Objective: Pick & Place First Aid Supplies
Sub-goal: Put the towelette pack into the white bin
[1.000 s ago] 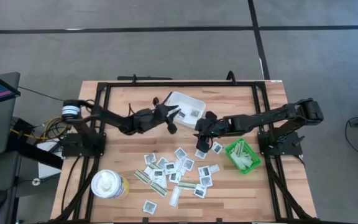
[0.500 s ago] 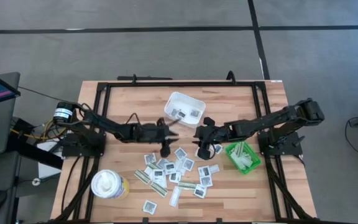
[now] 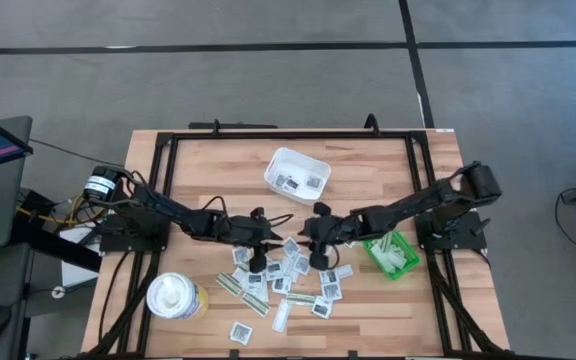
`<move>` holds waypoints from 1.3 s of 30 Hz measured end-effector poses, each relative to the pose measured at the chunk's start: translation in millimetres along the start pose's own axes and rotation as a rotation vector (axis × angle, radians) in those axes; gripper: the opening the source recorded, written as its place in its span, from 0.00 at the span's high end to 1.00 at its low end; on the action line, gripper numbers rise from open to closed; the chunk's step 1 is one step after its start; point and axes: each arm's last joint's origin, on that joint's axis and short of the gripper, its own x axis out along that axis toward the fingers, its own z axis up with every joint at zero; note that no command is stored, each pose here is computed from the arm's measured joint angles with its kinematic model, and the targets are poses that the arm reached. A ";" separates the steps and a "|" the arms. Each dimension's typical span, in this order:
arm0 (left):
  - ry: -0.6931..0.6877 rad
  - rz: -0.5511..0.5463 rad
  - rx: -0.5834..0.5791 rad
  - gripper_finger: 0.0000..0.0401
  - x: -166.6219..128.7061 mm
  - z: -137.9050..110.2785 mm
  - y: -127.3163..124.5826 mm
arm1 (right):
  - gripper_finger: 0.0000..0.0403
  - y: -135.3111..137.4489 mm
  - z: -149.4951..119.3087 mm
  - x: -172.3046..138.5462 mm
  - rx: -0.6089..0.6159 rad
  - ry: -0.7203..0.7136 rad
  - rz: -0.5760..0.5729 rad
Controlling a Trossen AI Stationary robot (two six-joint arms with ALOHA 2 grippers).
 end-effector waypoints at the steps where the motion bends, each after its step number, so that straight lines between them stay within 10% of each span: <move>1: 0.010 0.000 0.003 0.76 0.5 -1.3 -1.2 | 0.71 2.2 -2.7 6.3 -0.009 0.005 0.002; 39: 0.029 -0.053 0.298 0.76 32.1 -46.6 -0.4 | 0.71 -8.7 -16.6 35.9 0.057 0.147 0.058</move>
